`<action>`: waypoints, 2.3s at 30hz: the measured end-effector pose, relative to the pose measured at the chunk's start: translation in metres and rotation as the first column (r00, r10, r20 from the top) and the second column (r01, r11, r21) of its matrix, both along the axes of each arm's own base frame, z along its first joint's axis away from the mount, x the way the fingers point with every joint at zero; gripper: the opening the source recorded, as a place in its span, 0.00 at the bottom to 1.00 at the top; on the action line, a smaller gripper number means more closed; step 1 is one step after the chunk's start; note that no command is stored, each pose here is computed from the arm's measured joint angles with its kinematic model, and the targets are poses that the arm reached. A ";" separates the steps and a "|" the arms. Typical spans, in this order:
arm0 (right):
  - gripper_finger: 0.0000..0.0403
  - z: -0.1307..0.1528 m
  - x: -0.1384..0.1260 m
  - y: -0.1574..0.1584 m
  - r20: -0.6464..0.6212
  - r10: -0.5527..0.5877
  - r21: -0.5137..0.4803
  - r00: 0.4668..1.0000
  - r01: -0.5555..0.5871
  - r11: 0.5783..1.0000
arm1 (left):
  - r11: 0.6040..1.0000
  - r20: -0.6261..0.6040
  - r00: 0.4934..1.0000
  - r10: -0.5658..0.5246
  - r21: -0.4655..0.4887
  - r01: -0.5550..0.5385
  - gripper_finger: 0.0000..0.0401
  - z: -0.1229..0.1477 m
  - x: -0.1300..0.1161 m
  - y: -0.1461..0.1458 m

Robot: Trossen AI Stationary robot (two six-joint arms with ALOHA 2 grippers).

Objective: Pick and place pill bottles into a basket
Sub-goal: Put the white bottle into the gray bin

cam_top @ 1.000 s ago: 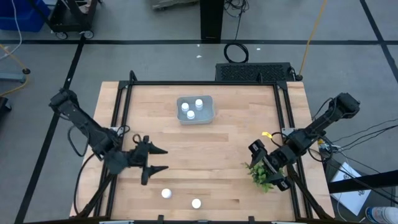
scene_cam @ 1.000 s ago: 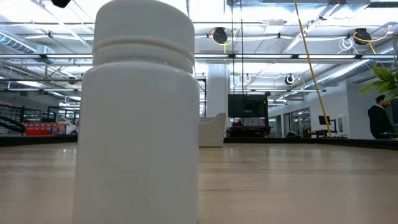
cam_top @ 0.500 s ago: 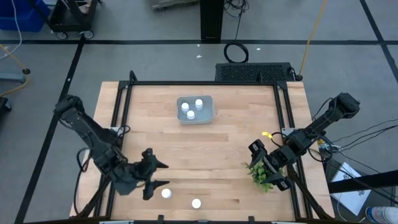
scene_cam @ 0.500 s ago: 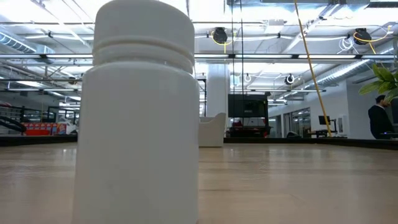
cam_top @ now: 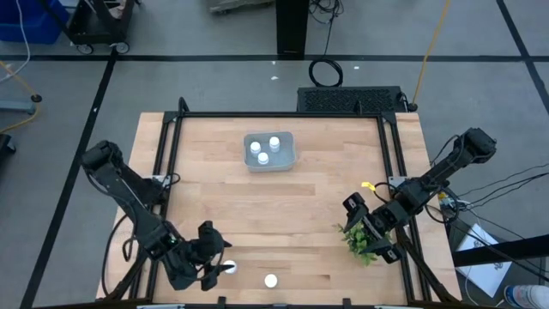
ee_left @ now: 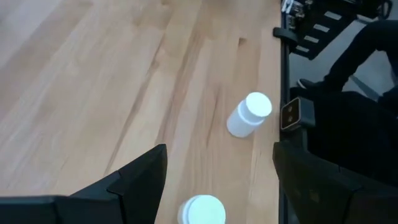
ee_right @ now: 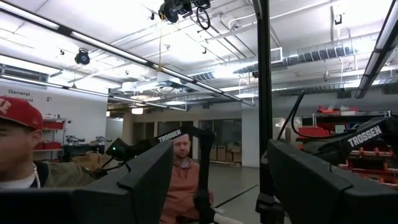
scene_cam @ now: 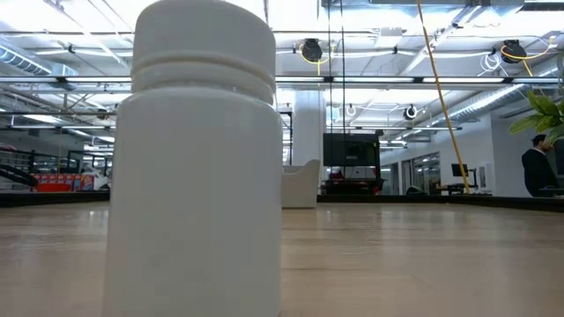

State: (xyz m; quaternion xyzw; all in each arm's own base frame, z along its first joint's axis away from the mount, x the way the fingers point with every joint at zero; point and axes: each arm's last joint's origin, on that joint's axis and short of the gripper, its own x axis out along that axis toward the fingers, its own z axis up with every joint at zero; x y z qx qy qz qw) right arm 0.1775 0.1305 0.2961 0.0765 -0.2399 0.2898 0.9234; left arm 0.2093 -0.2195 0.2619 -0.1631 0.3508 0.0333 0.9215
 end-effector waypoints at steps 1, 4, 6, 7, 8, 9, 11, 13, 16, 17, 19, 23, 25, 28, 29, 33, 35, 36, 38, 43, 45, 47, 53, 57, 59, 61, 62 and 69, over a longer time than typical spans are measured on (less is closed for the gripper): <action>0.63 0.000 0.000 0.000 0.000 0.000 0.000 1.000 0.000 1.000 | 1.000 -0.002 1.000 0.004 -0.001 -0.004 0.74 -0.001 0.001 0.000; 0.63 0.000 0.000 0.000 0.000 0.000 0.000 1.000 0.000 1.000 | 1.000 0.012 1.000 0.018 -0.012 -0.018 0.74 -0.001 0.001 -0.001; 0.63 0.000 0.000 0.000 0.000 0.000 0.000 1.000 0.000 1.000 | 0.999 0.026 0.999 0.020 -0.028 -0.019 0.74 0.001 0.002 -0.002; 0.63 0.000 0.000 0.000 0.000 0.000 0.000 1.000 0.000 1.000 | 0.999 0.031 0.999 0.019 -0.034 -0.018 0.74 0.001 0.003 -0.003; 0.63 0.000 0.000 0.000 -0.001 0.000 -0.001 1.000 0.000 1.000 | 0.999 0.039 0.999 0.012 -0.037 -0.011 0.74 0.002 0.003 -0.003; 0.63 0.000 0.000 0.000 -0.005 0.000 -0.003 1.000 0.000 1.000 | 0.999 0.049 0.999 0.008 -0.043 -0.006 0.74 0.003 0.004 -0.004; 0.63 -0.001 0.000 0.000 -0.009 0.000 -0.006 1.000 0.000 1.000 | 0.998 0.068 0.998 0.000 -0.057 0.004 0.74 0.005 0.005 -0.006; 0.63 -0.001 0.000 0.000 -0.009 0.000 -0.006 1.000 0.000 1.000 | 0.997 0.089 0.996 -0.010 -0.074 0.017 0.74 0.007 0.005 -0.008; 0.63 -0.001 0.001 0.000 -0.011 0.001 -0.007 1.000 -0.001 1.000 | 0.995 0.116 0.993 -0.028 -0.090 0.038 0.74 0.009 0.003 -0.013; 0.63 -0.001 0.001 0.000 -0.012 0.000 -0.008 1.000 0.000 1.000 | 0.994 0.128 0.991 -0.036 -0.096 0.049 0.74 0.010 0.003 -0.015; 0.63 -0.001 0.001 0.000 -0.011 -0.001 -0.007 1.000 0.001 1.000 | 0.992 0.169 0.984 -0.061 -0.103 0.079 0.74 0.014 0.001 -0.021; 0.63 -0.001 0.001 0.000 -0.012 -0.002 -0.006 1.000 0.002 1.000 | 0.989 0.254 0.963 -0.087 -0.097 0.115 0.74 0.021 -0.006 -0.032; 0.63 -0.001 0.001 0.000 -0.012 -0.002 -0.006 1.000 0.002 1.000 | 0.988 0.256 0.962 -0.089 -0.098 0.118 0.74 0.021 -0.008 -0.034; 0.63 -0.001 0.001 0.000 -0.012 -0.003 -0.006 1.000 0.003 1.000 | 0.990 0.255 0.964 -0.074 -0.100 0.102 0.74 0.016 -0.009 -0.038; 0.63 -0.001 0.001 0.000 -0.014 -0.003 -0.007 1.000 0.003 1.000 | 0.990 0.246 0.967 -0.074 -0.101 0.101 0.74 0.013 -0.008 -0.040; 0.63 -0.001 0.001 0.000 -0.014 -0.003 -0.008 1.000 0.003 1.000 | 0.981 0.168 0.982 -0.087 -0.157 0.114 0.74 0.000 -0.003 -0.045; 0.63 -0.002 0.001 0.000 -0.015 -0.003 -0.009 1.000 0.003 1.000 | 0.981 0.130 0.987 -0.096 -0.158 0.116 0.74 -0.004 0.000 -0.050; 0.63 -0.002 0.001 0.000 -0.016 -0.004 -0.009 1.000 0.004 1.000 | 0.982 0.119 0.988 -0.101 -0.145 0.118 0.74 -0.004 0.002 -0.053; 0.63 -0.002 0.001 0.000 -0.019 -0.004 -0.011 1.000 0.004 1.000 | 0.988 0.105 0.990 -0.096 -0.107 0.107 0.74 0.000 0.004 -0.059; 0.63 -0.002 0.001 0.001 -0.024 -0.004 -0.015 1.000 0.003 1.000 | 0.998 -0.045 0.998 -0.054 0.013 0.055 0.74 -0.004 0.006 -0.066; 0.63 -0.003 0.001 0.001 -0.027 -0.004 -0.017 1.000 0.003 1.000 | 0.999 -0.087 0.996 -0.038 0.011 0.039 0.74 -0.006 0.008 -0.068; 0.63 -0.003 0.001 0.001 -0.027 -0.004 -0.017 1.000 0.003 1.000 | 0.999 -0.099 0.994 -0.034 0.008 0.035 0.74 -0.009 0.010 -0.069; 0.63 -0.003 0.002 0.001 -0.033 -0.004 -0.021 0.999 0.003 1.000 | 0.999 -0.218 0.976 0.028 0.051 -0.018 0.74 -0.018 0.003 -0.061; 0.63 -0.003 0.002 0.001 -0.034 -0.004 -0.022 0.999 0.003 1.000 | 0.995 -0.213 0.975 0.067 0.087 -0.050 0.74 -0.019 0.001 -0.058; 0.63 -0.003 0.002 0.001 -0.034 -0.004 -0.022 0.999 0.003 1.000 | 0.994 -0.205 0.976 0.072 0.092 -0.054 0.74 -0.019 0.002 -0.057; 0.63 -0.003 0.002 0.001 -0.034 -0.004 -0.022 0.999 0.003 1.000 | 0.994 -0.223 0.972 0.075 0.093 -0.055 0.74 -0.023 0.003 -0.056; 0.63 -0.003 0.002 0.001 -0.034 -0.004 -0.022 0.999 0.003 1.000 | 0.993 -0.238 0.968 0.078 0.101 -0.055 0.74 -0.028 0.004 -0.055; 0.63 -0.004 0.002 0.001 -0.038 -0.004 -0.024 0.999 0.003 1.000 | 0.989 -0.258 0.961 0.099 0.131 -0.066 0.74 -0.040 0.004 -0.051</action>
